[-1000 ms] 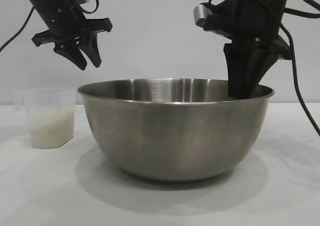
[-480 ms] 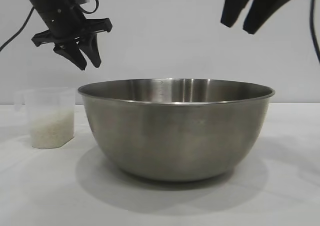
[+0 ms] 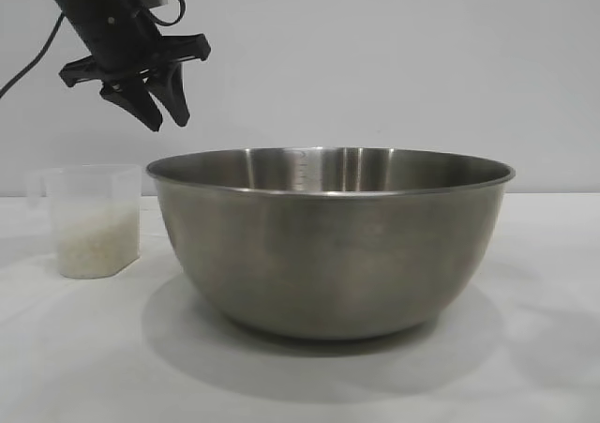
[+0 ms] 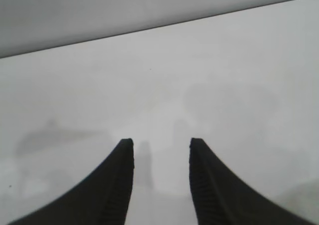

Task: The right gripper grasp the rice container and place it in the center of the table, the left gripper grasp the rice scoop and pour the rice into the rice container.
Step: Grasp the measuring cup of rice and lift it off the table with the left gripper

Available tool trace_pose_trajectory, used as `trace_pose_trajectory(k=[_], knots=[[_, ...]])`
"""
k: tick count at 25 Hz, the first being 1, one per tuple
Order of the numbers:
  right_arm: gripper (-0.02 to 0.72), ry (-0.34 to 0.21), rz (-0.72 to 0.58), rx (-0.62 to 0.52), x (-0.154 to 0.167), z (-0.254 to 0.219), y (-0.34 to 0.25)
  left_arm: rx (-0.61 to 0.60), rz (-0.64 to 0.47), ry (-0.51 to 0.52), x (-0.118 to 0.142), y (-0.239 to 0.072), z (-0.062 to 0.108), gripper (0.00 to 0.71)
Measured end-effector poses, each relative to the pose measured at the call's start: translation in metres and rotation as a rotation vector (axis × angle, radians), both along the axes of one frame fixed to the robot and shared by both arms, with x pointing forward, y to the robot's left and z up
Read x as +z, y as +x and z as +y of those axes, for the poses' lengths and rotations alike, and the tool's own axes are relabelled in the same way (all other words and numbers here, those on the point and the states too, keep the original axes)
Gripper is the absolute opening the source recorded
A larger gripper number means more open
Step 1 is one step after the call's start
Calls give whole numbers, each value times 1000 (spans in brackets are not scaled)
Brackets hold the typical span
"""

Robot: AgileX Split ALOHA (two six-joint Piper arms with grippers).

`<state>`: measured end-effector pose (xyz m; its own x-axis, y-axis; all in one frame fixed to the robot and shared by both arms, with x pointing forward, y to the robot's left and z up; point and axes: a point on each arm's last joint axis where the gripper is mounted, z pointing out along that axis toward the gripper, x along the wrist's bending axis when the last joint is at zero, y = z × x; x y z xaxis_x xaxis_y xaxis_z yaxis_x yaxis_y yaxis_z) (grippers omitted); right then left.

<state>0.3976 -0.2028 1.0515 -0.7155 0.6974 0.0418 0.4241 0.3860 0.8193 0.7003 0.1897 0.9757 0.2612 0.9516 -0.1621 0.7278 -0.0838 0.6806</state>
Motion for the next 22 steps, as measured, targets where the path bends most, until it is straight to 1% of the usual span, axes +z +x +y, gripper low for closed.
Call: trace_pose_trajectory(k=[2, 3, 5, 6, 8, 9, 10, 11, 12, 13, 14, 15, 18, 20, 22], knots=[[316, 63, 33, 21, 9, -2, -21, 0, 0, 0, 0, 0, 0, 223], [316, 81, 54, 39, 11, -3, -29, 0, 0, 0, 0, 0, 0, 223], [316, 119, 162, 74, 13, -3, -45, 0, 0, 0, 0, 0, 0, 223], [316, 119, 230, 74, 11, -3, -50, 0, 0, 0, 0, 0, 0, 223], [316, 83, 399, 32, 3, -7, -59, -1, 2, 0, 0, 0, 0, 223], [316, 34, 467, -6, -2, -11, -62, -1, 2, 0, 0, 0, 0, 223], [316, -25, 505, -43, -6, -16, -65, -1, 2, 0, 0, 0, 0, 223], [316, -84, 509, -81, -8, -23, -68, -1, 2, 0, 0, 0, 0, 223], [267, -120, 509, -127, -8, -29, -71, -1, 2, 0, 0, 0, 0, 223], [248, -158, 479, -173, -7, -37, -76, -1, 4, 0, 0, 0, 0, 223], [258, -180, 419, -218, -3, -45, -82, -2, 6, 0, 0, 0, 0, 223], [258, -180, 372, -244, 1, -50, -87, -5, 12, 0, -1, -1, 0, 223], [258, -143, 221, -301, 12, -67, -114, -7, 18, 1, -1, -1, 0, 223], [258, -125, 178, -368, 13, -79, -133, -7, 18, 1, -1, -1, 0, 223], [258, -118, 145, -427, 11, -90, -148, -8, 18, 3, -1, -1, 0, 223]])
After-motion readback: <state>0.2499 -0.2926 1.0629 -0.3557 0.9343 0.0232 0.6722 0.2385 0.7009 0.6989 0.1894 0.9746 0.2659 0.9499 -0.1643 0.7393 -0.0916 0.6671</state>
